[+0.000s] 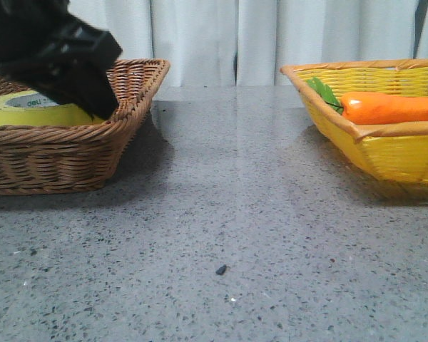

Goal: Transfer tape with both arms

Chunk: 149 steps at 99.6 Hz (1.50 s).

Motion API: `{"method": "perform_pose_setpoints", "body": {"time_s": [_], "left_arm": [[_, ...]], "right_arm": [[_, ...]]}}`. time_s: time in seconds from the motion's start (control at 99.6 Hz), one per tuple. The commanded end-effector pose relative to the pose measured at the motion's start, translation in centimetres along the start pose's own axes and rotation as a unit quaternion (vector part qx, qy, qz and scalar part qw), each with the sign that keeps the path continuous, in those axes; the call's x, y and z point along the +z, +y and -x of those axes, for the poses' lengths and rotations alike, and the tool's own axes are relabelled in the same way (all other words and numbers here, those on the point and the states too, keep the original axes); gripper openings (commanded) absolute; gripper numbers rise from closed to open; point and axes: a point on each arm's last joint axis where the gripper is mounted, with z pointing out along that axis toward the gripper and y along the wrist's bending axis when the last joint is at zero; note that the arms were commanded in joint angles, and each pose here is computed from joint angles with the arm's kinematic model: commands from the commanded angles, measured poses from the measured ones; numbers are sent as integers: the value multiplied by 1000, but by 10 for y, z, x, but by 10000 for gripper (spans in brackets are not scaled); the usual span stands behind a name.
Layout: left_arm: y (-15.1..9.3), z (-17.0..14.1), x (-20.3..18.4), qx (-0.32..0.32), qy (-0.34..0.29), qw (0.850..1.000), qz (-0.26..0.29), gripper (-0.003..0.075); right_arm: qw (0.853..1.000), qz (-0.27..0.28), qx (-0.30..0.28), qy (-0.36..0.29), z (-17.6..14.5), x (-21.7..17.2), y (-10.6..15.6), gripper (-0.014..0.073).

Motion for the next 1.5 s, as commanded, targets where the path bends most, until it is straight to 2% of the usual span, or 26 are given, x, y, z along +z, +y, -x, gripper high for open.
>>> {"method": "perform_pose_setpoints", "body": {"time_s": [0.0, 0.161, 0.231, 0.381, 0.682, 1.034, 1.254, 1.485], "left_arm": [[0, 20, -36, -6, -88, 996, -1, 281], [0, 24, -80, -5, -168, 986, 0, 251], [0, 21, -100, -5, -208, 978, 1, 183], [-1, -1, -136, -5, -275, 962, 2, -23], [-2, -75, -168, -5, -371, 928, 4, -21], [-3, -156, -173, -13, -427, 904, -1, -21], [-4, -183, -170, -15, -452, 892, -3, -21], [-4, -185, -168, -15, -449, 894, -3, -21]], "right_arm": [[998, -9, -5, -61, 5, -7, -1, -74], [993, -24, -21, -114, -14, -14, -3, -74], [989, -28, -26, -144, -23, -18, -3, -74], [977, -36, -39, -206, -46, -28, -3, -74], [955, -62, -87, -277, -86, -38, -3, -74], [944, -72, -119, -298, -119, -30, -3, -71], [945, -70, -120, -297, -124, -25, -2, -59], [946, -70, -120, -294, -124, -25, -2, -59]]}}
